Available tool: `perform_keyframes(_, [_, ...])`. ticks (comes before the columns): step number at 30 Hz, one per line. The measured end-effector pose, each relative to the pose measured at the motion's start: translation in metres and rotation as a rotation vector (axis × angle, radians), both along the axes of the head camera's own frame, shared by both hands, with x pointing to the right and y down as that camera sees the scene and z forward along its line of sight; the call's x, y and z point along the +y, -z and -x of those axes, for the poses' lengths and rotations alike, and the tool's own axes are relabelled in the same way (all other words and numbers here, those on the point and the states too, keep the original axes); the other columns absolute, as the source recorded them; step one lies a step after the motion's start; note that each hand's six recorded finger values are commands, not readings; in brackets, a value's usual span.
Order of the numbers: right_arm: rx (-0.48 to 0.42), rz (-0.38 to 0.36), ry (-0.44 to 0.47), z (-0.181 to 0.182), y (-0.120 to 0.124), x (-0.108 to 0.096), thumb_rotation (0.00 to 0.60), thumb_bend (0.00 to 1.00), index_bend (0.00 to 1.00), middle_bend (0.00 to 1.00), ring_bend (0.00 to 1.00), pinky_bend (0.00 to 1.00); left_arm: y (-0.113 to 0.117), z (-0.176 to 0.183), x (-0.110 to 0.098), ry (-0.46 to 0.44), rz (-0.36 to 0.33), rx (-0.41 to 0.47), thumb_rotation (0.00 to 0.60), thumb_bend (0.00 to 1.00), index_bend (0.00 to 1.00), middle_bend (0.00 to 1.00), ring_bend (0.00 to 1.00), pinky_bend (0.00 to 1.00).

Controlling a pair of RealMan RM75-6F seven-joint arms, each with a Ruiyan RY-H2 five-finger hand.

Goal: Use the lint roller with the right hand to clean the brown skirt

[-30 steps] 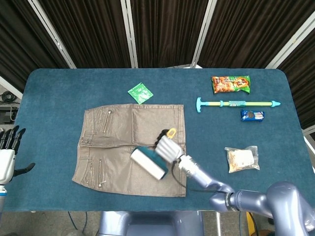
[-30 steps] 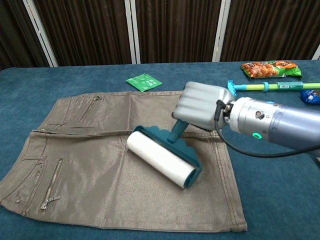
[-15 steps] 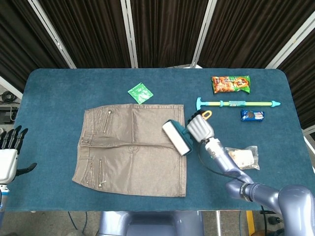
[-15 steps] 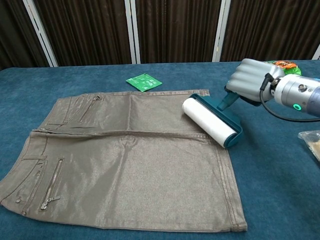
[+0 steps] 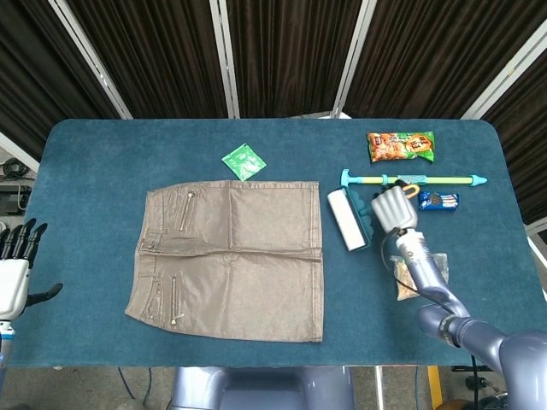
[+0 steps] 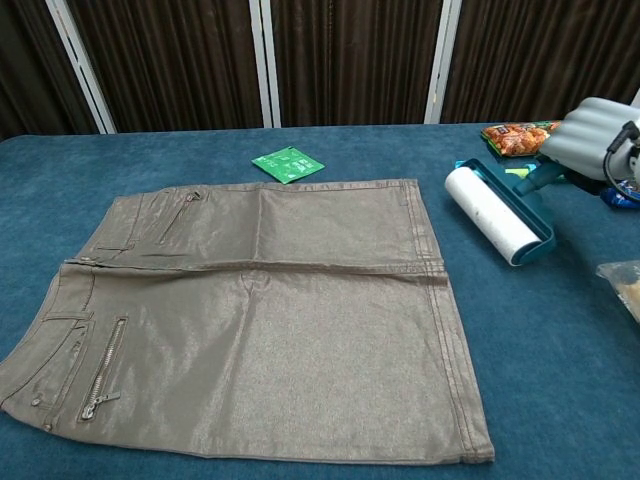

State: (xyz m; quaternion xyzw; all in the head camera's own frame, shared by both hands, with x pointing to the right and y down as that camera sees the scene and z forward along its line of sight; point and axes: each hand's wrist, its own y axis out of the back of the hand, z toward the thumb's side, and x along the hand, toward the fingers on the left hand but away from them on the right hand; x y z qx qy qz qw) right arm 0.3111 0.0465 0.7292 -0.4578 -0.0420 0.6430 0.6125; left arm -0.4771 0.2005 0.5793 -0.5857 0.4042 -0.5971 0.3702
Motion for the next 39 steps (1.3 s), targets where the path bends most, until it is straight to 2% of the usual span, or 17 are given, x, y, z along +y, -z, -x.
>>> perform_keyframes(1, [0.006, 0.002, -0.016, -0.008, -0.001, 0.001, 0.600, 0.46, 0.27, 0.45, 0.33, 0.40, 0.000, 0.000, 0.000, -0.001, 0.001, -0.001, 0.600, 0.00, 0.00, 0.00, 0.00, 0.00])
perform_keyframes(2, [0.006, 0.005, -0.027, -0.012, -0.001, 0.001, 0.600, 0.22, 0.16, 0.38, 0.27, 0.39, -0.001, -0.001, 0.001, -0.003, 0.002, 0.000, 0.600, 0.00, 0.00, 0.00, 0.00, 0.00])
perform_keyframes(3, [0.004, 0.009, -0.038, -0.016, -0.002, 0.002, 0.600, 0.07, 0.07, 0.30, 0.21, 0.38, -0.001, -0.002, 0.001, -0.004, 0.002, 0.001, 0.600, 0.00, 0.00, 0.00, 0.00, 0.00])
perform_keyframes(5, [-0.011, 0.027, -0.072, -0.023, -0.004, 0.006, 0.600, 0.00, 0.00, 0.20, 0.14, 0.34, -0.001, -0.003, 0.001, -0.008, 0.002, 0.001, 0.600, 0.00, 0.00, 0.00, 0.00, 0.00])
perform_keyframes(9, [-0.025, 0.056, -0.115, -0.031, -0.006, 0.011, 0.600, 0.00, 0.00, 0.11, 0.07, 0.28, -0.001, -0.005, 0.002, -0.013, 0.004, 0.001, 0.600, 0.00, 0.00, 0.00, 0.00, 0.00])
perform_keyframes(15, [-0.046, 0.032, -0.120, -0.032, 0.005, 0.011, 0.600, 0.00, 0.00, 0.10, 0.06, 0.23, 0.000, -0.007, 0.003, -0.017, 0.005, 0.010, 0.600, 0.00, 0.00, 0.00, 0.00, 0.00])
perform_keyframes(20, [-0.090, 0.000, -0.136, -0.034, 0.024, 0.011, 0.600, 0.00, 0.00, 0.07, 0.03, 0.17, 0.005, -0.008, 0.003, -0.021, -0.006, 0.027, 0.600, 0.00, 0.00, 0.00, 0.00, 0.00])
perform_keyframes(24, [-0.160, -0.025, -0.153, -0.036, 0.049, 0.018, 0.600, 0.00, 0.00, 0.01, 0.00, 0.05, 0.012, -0.009, 0.004, -0.029, -0.023, 0.046, 0.600, 0.00, 0.00, 0.00, 0.00, 0.00])
perform_keyframes(27, [-0.239, -0.047, -0.180, -0.042, 0.075, 0.030, 0.600, 0.00, 0.00, 0.00, 0.00, 0.00, 0.017, -0.009, 0.005, -0.036, -0.037, 0.058, 0.600, 0.00, 0.00, 0.00, 0.00, 0.00])
perform_keyframes(33, [-0.435, -0.082, -0.280, -0.065, 0.121, 0.063, 0.600, 0.00, 0.00, 0.00, 0.00, 0.00, 0.024, -0.010, 0.006, -0.053, -0.062, 0.075, 0.600, 0.00, 0.00, 0.00, 0.00, 0.00])
perform_keyframes(37, [-0.553, -0.086, -0.348, -0.084, 0.143, 0.098, 0.600, 0.00, 0.00, 0.00, 0.00, 0.00, 0.028, -0.011, 0.009, -0.068, -0.081, 0.083, 0.600, 0.00, 0.00, 0.00, 0.00, 0.00])
perform_keyframes(39, [-0.571, -0.083, -0.360, -0.091, 0.150, 0.115, 0.600, 0.00, 0.00, 0.00, 0.00, 0.00, 0.030, -0.012, 0.011, -0.073, -0.087, 0.090, 0.600, 0.00, 0.00, 0.00, 0.00, 0.00])
